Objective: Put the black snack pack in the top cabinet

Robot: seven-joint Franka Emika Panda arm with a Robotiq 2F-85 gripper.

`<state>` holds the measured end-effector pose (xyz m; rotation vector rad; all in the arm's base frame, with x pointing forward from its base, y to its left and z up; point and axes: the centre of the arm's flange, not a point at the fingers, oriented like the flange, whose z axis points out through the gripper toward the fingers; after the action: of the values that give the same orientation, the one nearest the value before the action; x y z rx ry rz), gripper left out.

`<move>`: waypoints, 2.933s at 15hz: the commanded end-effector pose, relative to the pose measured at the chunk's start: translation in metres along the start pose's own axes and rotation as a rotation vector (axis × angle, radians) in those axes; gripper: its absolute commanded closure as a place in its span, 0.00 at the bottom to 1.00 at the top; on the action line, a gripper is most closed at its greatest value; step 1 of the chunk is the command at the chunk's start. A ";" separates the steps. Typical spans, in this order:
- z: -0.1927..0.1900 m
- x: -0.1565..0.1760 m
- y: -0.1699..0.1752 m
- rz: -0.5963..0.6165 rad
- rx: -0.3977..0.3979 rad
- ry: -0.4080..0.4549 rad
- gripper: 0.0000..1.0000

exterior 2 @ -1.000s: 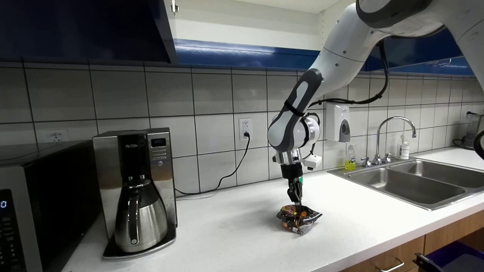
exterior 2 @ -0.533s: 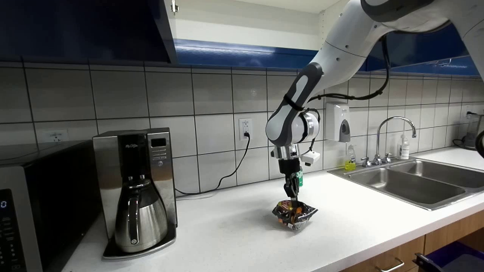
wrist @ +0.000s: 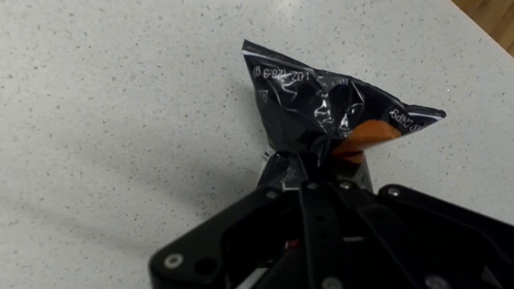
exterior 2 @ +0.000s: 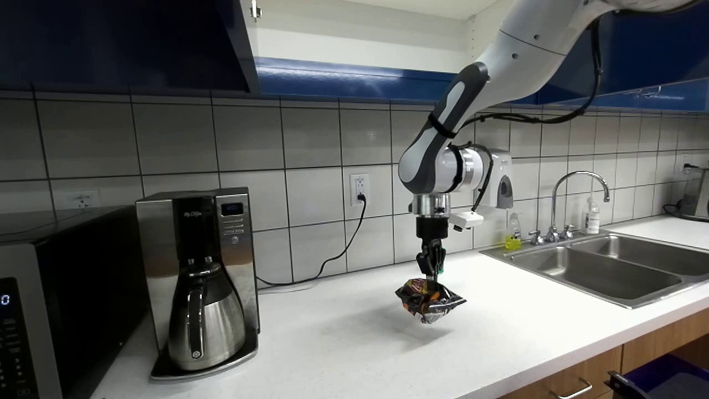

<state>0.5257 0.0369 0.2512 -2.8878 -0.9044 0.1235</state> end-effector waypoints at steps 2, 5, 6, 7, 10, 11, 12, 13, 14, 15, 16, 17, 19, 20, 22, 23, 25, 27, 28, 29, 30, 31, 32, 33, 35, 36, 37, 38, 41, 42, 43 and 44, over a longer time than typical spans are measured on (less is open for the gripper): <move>-0.019 -0.045 -0.021 0.127 -0.040 0.092 1.00; -0.030 -0.068 -0.035 0.178 -0.091 0.136 1.00; -0.036 -0.075 -0.040 0.189 -0.105 0.151 1.00; -0.044 -0.083 -0.046 0.202 -0.123 0.173 1.00; -0.071 -0.105 -0.064 0.230 -0.174 0.244 1.00; -0.082 -0.112 -0.070 0.237 -0.192 0.272 1.00; -0.094 -0.118 -0.077 0.242 -0.210 0.304 1.00; -0.106 -0.124 -0.083 0.246 -0.226 0.334 1.00; -0.117 -0.129 -0.089 0.247 -0.241 0.361 1.00; -0.130 -0.134 -0.097 0.247 -0.260 0.389 1.00; -0.141 -0.138 -0.103 0.248 -0.278 0.414 1.00; -0.154 -0.143 -0.110 0.246 -0.296 0.442 1.00; -0.176 -0.151 -0.122 0.248 -0.330 0.493 1.00; -0.186 -0.155 -0.127 0.249 -0.342 0.519 1.00; -0.206 -0.163 -0.137 0.255 -0.363 0.572 1.00; -0.215 -0.167 -0.142 0.257 -0.374 0.600 1.00; -0.232 -0.175 -0.150 0.260 -0.391 0.649 1.00; -0.248 -0.183 -0.157 0.264 -0.402 0.695 1.00; -0.255 -0.186 -0.161 0.267 -0.407 0.714 1.00; -0.262 -0.190 -0.165 0.269 -0.413 0.733 1.00; -0.268 -0.194 -0.168 0.270 -0.420 0.752 1.00; -0.275 -0.198 -0.173 0.269 -0.428 0.773 1.00; -0.283 -0.201 -0.176 0.265 -0.434 0.789 1.00; -0.292 -0.203 -0.178 0.263 -0.440 0.800 1.00; -0.310 -0.206 -0.183 0.254 -0.454 0.825 1.00; -0.320 -0.207 -0.184 0.251 -0.460 0.835 1.00; -0.330 -0.207 -0.185 0.252 -0.465 0.845 1.00; -0.342 -0.207 -0.186 0.249 -0.468 0.852 1.00; -0.375 -0.207 -0.190 0.249 -0.478 0.885 1.00; -0.386 -0.205 -0.191 0.249 -0.481 0.893 1.00; -0.397 -0.203 -0.192 0.249 -0.482 0.903 1.00; -0.407 -0.202 -0.192 0.249 -0.485 0.917 1.00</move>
<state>0.2936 0.0400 0.6544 -2.8651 -0.4423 -1.4162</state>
